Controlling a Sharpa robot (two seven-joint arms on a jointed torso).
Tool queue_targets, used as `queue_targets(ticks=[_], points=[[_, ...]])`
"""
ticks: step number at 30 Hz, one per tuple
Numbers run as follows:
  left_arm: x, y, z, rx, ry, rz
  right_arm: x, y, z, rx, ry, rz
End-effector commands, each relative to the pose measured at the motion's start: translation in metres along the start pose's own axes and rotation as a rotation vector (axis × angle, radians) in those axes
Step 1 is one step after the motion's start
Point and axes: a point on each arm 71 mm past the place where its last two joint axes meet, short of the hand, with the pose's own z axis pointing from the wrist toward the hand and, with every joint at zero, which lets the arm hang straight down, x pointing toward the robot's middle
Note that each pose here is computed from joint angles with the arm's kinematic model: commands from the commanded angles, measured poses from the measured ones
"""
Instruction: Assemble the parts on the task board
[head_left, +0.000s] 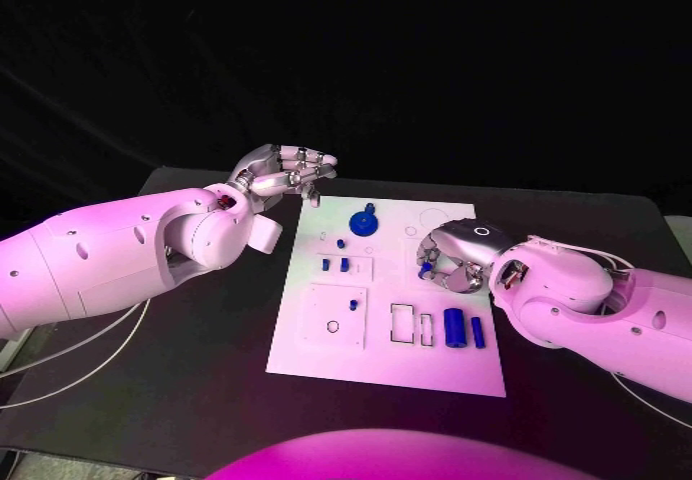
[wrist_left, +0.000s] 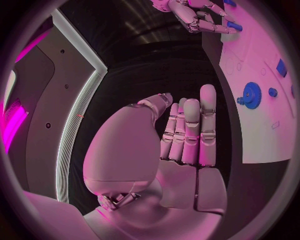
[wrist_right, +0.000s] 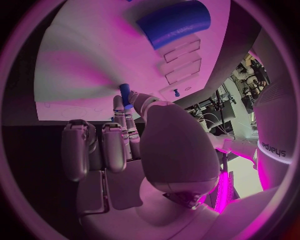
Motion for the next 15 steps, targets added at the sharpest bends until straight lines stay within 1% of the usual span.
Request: queue_targets(ticks=[1,9,15], points=[[0.0022,-0.0009,0.0007,0.005,0.014,-0.009,0.0029,0.0005,0.0007,0.002,0.000,-0.034],[0.0019,-0.0008,0.0009,0.004,0.012,-0.009,0.0014,0.0031,0.0010,-0.008,-0.041,-0.030],[0.0021,-0.0007,0.0012,0.005,0.012,-0.009,-0.0027,0.0073,-0.0034,-0.026,-0.094,0.000]])
